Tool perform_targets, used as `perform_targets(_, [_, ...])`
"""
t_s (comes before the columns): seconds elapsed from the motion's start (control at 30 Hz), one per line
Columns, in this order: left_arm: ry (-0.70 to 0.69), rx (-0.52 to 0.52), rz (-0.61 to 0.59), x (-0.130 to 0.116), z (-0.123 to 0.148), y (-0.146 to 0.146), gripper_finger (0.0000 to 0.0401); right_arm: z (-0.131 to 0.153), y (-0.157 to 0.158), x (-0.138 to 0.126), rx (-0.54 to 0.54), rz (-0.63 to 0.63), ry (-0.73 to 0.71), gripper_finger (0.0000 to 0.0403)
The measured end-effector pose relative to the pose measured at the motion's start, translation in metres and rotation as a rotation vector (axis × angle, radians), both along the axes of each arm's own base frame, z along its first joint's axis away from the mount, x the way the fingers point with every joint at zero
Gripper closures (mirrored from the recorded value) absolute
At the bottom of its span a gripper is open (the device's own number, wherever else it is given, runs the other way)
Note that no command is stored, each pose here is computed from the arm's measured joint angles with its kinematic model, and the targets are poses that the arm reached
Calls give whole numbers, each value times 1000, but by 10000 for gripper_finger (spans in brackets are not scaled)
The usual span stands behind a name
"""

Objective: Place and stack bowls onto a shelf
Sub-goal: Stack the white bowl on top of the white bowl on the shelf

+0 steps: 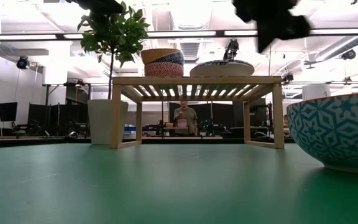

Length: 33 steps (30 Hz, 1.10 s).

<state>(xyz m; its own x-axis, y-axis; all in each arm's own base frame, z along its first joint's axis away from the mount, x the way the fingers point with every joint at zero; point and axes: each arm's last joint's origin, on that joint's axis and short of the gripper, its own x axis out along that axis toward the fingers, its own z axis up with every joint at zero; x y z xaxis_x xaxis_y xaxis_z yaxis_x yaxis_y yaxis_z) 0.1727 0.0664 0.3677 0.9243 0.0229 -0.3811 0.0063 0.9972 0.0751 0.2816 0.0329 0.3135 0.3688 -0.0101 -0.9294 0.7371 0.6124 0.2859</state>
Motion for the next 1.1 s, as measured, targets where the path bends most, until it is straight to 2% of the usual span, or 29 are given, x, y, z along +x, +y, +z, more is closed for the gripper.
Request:
perform_targets(0.13, [-17,-6,4,-7,1,-3,401,-30,23,-11,98,-119,114,394])
perform_targets(0.33, [-35,2,-1,-13,2,-7,401,-55,46,-25,130,-252,207,385])
perform_targets(0.47, [-46,15,-3,-16,4,-8,401,-66,53,-32,153,-310,253,347])
perform_targets(0.63, [-59,37,-8,-20,6,-10,401,-83,62,-44,210,-372,357,273])
perform_targets(0.8, [-47,77,82,-21,6,-7,401,-95,71,-56,227,-474,426,210])
perform_targets(0.93, [-30,120,155,-21,6,-5,401,-100,79,-63,222,-529,445,190])
perform_targets(1.1, [-13,158,234,-22,6,-2,401,-105,89,-68,232,-583,444,189])
